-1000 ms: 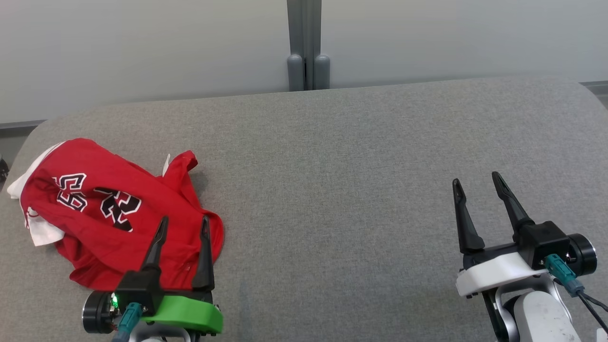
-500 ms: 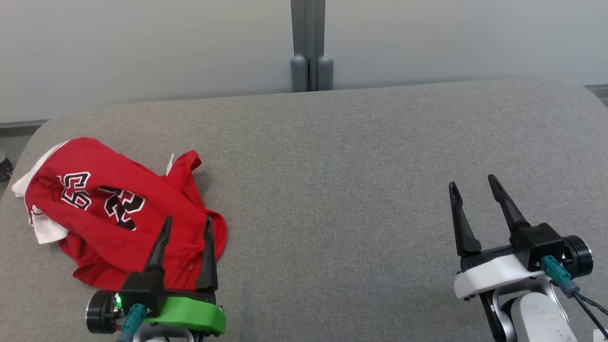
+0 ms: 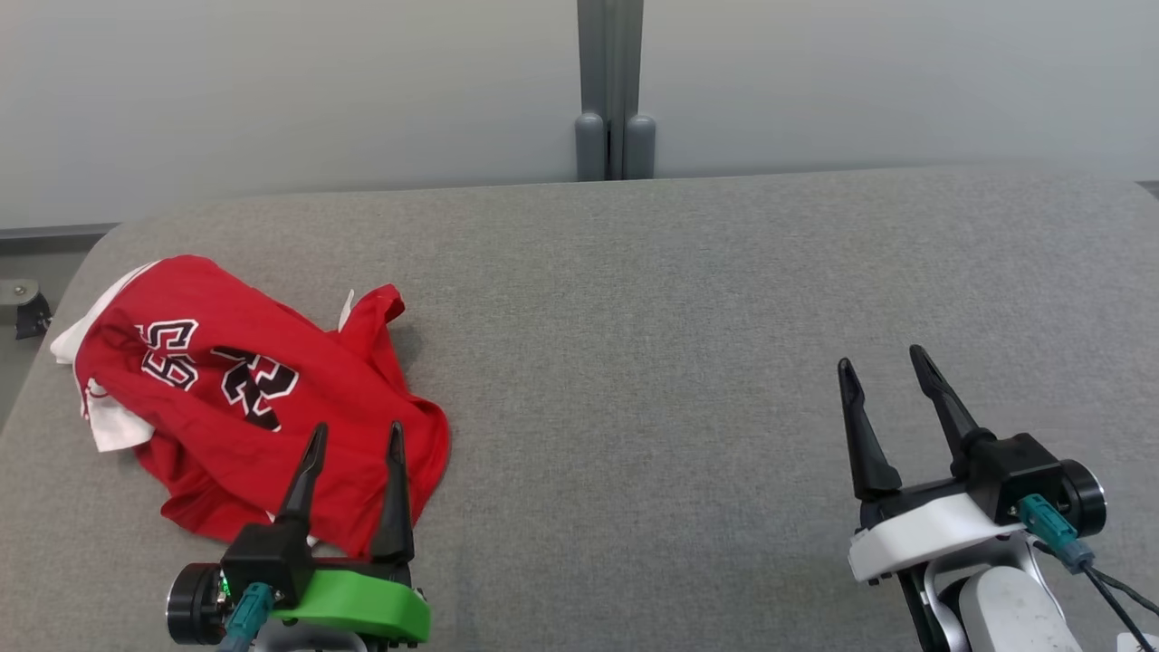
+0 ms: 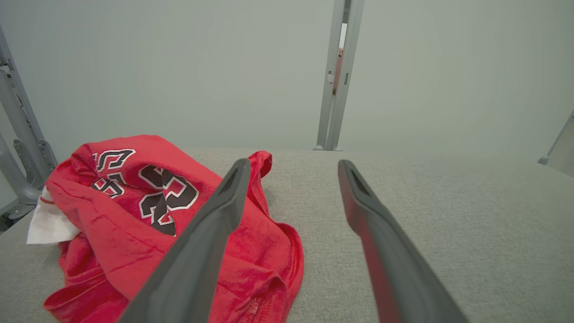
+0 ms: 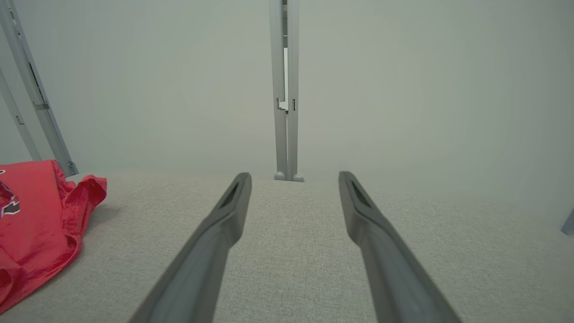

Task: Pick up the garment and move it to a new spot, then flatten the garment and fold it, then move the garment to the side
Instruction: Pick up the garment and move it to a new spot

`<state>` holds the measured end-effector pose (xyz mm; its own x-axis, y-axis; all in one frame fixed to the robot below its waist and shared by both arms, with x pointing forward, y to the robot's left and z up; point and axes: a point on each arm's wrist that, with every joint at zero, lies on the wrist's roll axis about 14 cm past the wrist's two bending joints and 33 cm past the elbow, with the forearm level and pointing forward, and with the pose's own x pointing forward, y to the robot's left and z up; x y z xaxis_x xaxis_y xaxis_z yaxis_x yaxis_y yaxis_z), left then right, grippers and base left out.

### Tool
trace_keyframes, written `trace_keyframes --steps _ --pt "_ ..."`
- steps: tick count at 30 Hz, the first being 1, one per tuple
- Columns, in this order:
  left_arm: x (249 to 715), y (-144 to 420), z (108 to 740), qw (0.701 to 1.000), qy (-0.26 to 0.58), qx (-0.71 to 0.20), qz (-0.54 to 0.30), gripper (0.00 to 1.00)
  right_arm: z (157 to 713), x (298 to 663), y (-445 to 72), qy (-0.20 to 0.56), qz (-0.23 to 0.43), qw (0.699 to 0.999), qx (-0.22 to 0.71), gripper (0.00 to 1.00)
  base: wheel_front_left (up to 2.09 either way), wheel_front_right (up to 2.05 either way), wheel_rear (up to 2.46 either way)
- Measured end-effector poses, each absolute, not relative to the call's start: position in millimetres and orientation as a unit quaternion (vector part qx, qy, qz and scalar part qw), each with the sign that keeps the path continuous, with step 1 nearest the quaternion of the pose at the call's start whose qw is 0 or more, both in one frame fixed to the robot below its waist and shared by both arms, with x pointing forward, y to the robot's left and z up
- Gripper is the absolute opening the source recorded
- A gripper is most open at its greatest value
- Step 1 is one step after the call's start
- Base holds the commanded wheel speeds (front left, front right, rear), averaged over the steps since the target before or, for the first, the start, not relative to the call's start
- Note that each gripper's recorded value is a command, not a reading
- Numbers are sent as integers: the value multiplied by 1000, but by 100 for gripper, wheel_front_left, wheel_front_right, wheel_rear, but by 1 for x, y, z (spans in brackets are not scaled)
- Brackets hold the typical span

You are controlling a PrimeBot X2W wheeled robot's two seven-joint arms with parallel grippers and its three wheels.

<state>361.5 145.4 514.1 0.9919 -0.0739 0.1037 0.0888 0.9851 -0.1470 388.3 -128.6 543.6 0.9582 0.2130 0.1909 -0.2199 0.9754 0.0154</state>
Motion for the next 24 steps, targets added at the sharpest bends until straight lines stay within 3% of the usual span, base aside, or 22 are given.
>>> trace_keyframes --steps 24 --pt "289 262 506 983 -54 -79 158 100 531 388 7 -62 298 951 56 100 0 0 0"
